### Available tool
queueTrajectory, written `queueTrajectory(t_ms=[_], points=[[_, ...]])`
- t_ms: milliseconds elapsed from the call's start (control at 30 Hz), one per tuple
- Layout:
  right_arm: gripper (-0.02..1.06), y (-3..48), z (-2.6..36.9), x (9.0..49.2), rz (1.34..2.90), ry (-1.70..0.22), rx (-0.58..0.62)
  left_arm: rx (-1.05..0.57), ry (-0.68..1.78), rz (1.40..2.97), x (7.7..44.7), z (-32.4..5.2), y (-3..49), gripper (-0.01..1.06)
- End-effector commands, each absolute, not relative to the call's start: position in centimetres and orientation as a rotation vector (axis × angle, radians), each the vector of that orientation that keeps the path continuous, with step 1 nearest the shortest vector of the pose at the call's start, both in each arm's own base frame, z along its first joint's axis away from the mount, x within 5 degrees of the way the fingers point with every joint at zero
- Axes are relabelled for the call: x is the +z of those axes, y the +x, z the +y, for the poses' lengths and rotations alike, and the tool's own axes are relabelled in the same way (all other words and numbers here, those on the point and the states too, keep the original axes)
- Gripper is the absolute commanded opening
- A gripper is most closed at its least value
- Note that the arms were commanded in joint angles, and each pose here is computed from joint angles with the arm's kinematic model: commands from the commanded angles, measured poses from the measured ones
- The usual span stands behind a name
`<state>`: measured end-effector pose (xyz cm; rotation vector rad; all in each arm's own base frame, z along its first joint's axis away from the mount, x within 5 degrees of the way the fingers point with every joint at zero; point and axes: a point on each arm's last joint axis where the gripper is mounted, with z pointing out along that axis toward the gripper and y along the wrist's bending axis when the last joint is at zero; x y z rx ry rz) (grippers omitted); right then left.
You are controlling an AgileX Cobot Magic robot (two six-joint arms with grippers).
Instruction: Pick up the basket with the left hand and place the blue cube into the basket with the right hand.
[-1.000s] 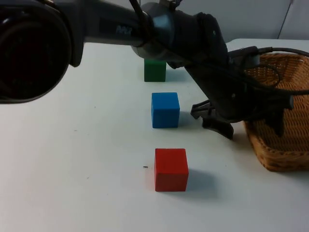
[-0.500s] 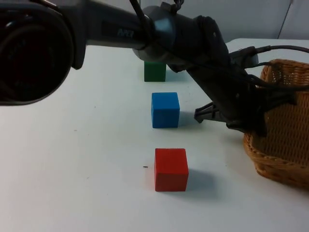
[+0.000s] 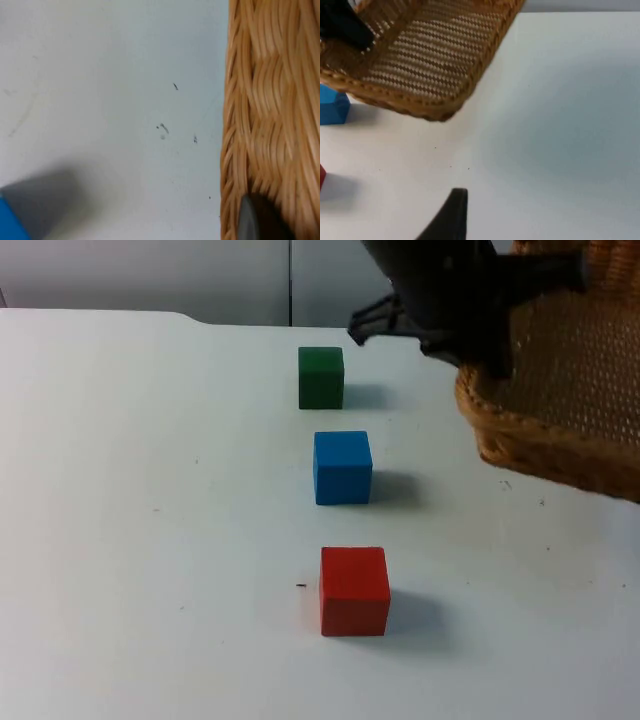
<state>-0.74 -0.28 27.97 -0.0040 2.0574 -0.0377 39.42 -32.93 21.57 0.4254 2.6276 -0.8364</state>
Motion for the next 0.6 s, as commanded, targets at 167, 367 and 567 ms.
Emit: queueTrajectory(t_ms=[167,367,567], points=[[1.04,-0.7,-0.3,27.8,2.052,0.002,-0.048,-0.829,0.231,2.540,26.2,-26.0,39.3,0.00],[1.04,-0.7,-0.3,27.8,2.052,0.002,-0.048,-0.779,0.151,2.537,25.6,-18.5,36.4,0.00],[1.04,-0.7,-0.3,27.8,2.052,0.002,-0.048,-0.887,0.129,2.520,24.7,-11.5,32.7,0.00]])
